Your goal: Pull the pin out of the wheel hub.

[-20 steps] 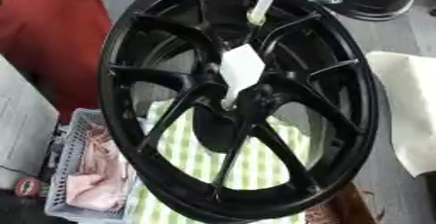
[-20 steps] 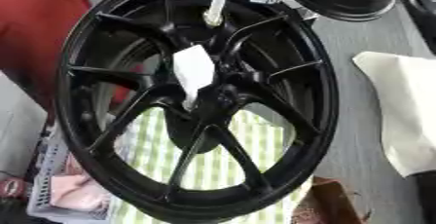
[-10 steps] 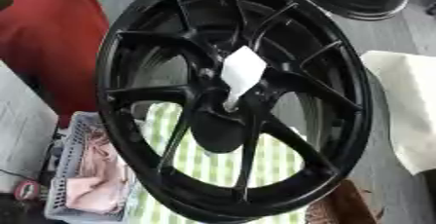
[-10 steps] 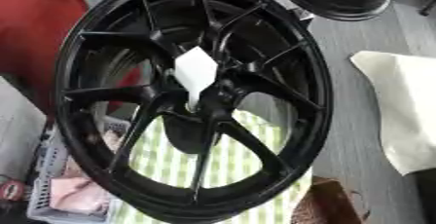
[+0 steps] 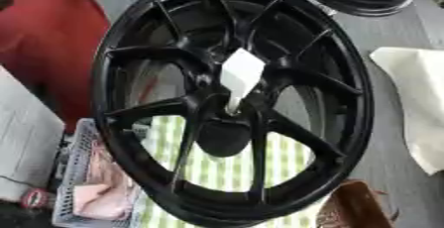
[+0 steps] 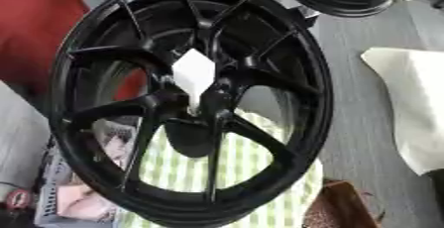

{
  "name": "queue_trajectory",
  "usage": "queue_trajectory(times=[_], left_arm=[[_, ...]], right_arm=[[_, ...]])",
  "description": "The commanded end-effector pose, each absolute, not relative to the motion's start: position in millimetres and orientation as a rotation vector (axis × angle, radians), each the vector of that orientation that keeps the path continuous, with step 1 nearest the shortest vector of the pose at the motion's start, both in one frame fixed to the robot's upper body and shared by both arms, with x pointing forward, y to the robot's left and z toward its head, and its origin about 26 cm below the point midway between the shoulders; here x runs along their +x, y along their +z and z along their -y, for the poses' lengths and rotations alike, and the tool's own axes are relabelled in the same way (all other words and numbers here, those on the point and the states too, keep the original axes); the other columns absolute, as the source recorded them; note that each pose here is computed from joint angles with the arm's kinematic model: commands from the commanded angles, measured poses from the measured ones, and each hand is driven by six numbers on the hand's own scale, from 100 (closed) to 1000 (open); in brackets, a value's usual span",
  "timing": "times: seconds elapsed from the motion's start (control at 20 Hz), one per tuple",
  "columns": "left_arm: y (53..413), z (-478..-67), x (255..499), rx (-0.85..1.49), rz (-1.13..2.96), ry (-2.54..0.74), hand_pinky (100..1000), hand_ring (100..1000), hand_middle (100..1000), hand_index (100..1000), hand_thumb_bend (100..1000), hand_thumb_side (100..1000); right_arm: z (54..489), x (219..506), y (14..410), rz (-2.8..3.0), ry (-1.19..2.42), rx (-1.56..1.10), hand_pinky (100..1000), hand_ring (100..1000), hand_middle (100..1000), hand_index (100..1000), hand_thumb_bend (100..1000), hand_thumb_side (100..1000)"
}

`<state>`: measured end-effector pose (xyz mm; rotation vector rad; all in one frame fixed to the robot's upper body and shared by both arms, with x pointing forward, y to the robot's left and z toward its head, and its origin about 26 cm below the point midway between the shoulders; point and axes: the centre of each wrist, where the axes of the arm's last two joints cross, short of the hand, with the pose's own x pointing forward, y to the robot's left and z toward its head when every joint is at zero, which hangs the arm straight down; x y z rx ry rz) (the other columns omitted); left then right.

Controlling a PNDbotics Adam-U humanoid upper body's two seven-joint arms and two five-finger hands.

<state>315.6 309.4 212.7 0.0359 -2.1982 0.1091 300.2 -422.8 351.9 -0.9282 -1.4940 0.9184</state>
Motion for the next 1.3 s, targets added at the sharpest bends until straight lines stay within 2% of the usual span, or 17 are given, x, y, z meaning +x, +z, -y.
queue_trajectory(times=[0.05,0.2,0.4,0.45,0.5,0.55,0.75,0.85,0.9,0.95,1.0,1.15,1.3], left_arm=[[221.5,-313.0,312.4,0.06,2.231,0.106,835,766,595,783,146,537],[221.2,-313.9,312.1,0.065,2.231,0.114,835,769,595,783,146,537],[221.8,-314.7,311.7,0.07,2.235,0.122,836,771,595,783,145,537],[221.9,-314.6,311.7,0.07,2.236,0.123,836,772,595,783,145,537],[221.8,-314.6,311.7,0.07,2.235,0.124,836,772,595,783,145,538],[221.7,-314.5,311.7,0.07,2.234,0.125,836,772,595,783,145,538],[221.7,-313.8,311.9,0.066,2.233,0.125,836,773,595,783,144,539],[221.8,-313.6,311.9,0.065,2.234,0.125,837,773,595,782,144,539],[221.7,-313.4,311.9,0.064,2.234,0.124,837,773,595,782,144,540],[221.7,-313.3,312.0,0.064,2.234,0.123,837,773,595,782,144,540],[221.7,-313.2,312.0,0.063,2.234,0.123,837,773,595,782,144,540],[222.3,-312.1,312.2,0.058,2.236,0.121,837,773,595,782,144,540],[223.7,-310.5,312.6,0.049,2.24,0.116,837,773,595,781,143,539]], right_arm=[[446.2,288.9,360.9,1.491,0.822,-1.022,675,640,449,592,100,270],[465.3,286.5,338.3,1.446,0.754,-1.042,694,670,511,646,148,311],[483.4,283.4,310.3,1.423,0.694,-1.018,759,759,712,775,280,316],[486.8,282.7,305.0,1.416,0.687,-1.013,779,795,787,820,320,227],[490.3,282.0,300.0,1.406,0.68,-1.008,787,812,815,836,336,142],[493.5,281.6,296.0,1.394,0.673,-1.005,797,834,852,844,342,100],[500.3,281.1,291.1,1.378,0.639,-1.012,794,835,848,832,362,100],[498.8,281.7,293.2,1.405,0.624,-1.008,782,815,815,816,342,100],[496.1,282.3,295.1,1.428,0.62,-1.003,780,809,806,814,352,126],[492.8,282.8,297.0,1.453,0.617,-0.999,776,801,795,811,342,276],[488.0,283.4,299.5,1.484,0.62,-0.993,773,794,785,808,327,337],[473.5,285.5,305.3,1.573,0.622,-0.964,744,744,732,786,265,434],[455.9,287.7,309.5,1.661,0.632,-0.919,715,698,683,750,178,474]])
